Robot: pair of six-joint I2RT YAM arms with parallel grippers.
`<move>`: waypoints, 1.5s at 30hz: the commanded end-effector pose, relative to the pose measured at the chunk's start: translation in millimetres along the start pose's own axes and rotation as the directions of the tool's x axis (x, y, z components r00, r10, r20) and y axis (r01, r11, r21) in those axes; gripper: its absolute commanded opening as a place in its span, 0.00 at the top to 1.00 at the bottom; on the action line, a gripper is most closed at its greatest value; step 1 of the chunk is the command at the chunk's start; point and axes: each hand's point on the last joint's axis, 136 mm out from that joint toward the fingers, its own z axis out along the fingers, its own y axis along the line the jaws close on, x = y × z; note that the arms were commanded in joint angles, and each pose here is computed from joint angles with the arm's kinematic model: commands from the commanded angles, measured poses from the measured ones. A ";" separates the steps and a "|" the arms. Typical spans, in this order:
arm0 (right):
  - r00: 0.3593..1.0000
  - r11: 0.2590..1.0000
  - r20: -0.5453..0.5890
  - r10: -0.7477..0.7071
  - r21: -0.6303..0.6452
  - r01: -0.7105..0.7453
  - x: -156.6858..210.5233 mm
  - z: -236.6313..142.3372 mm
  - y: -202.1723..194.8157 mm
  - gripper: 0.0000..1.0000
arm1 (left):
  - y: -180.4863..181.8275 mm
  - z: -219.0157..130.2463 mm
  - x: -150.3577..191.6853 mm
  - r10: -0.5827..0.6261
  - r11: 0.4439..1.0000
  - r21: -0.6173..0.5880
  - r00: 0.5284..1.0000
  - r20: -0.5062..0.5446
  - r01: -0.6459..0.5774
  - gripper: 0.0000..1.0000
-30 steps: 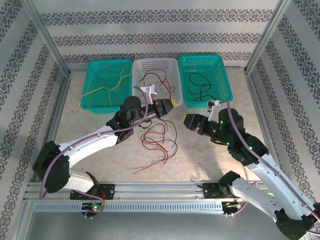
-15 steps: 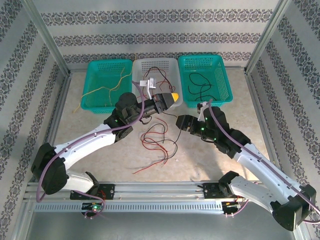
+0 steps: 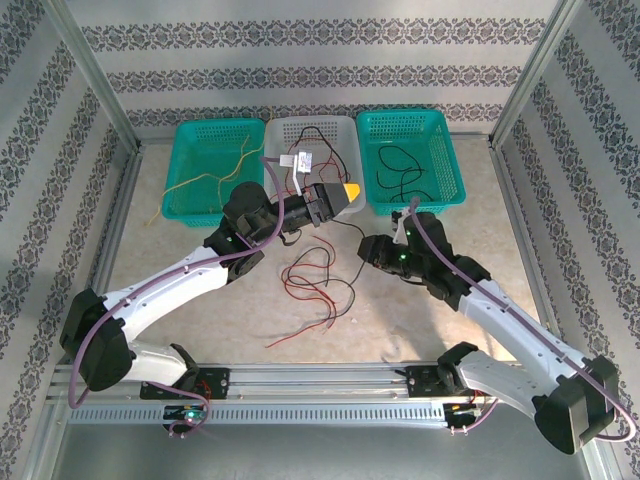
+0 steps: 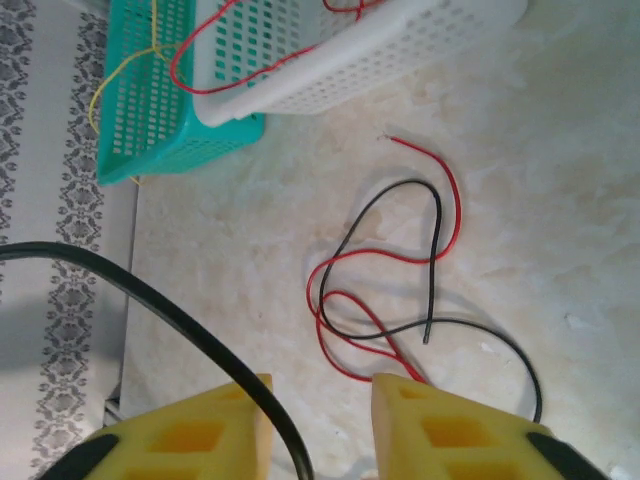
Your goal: Untangle the cables
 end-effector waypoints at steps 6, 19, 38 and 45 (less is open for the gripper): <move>0.999 0.997 0.025 0.023 -0.070 -0.021 -7.4 -7.3 4.6 0.98 | -45.1 -6.3 -15.8 0.078 0.989 0.120 0.996 0.040 -0.083 1.00; 0.976 0.989 0.210 -0.062 -0.122 0.089 -46.9 -81.2 47.7 1.00 | 52.1 -41.2 -0.8 0.171 0.903 -0.385 0.982 -0.081 -0.189 1.00; 0.871 0.933 0.437 -0.224 -0.163 0.321 -141.5 -179.5 177.6 1.00 | 85.1 -56.5 34.1 0.094 0.886 -0.439 0.984 -0.151 -0.152 0.37; 0.834 0.958 0.512 -0.205 -0.069 0.278 -196.0 -189.3 172.8 1.00 | 92.7 -79.7 26.0 0.158 0.822 -0.532 0.978 -0.133 -0.205 0.00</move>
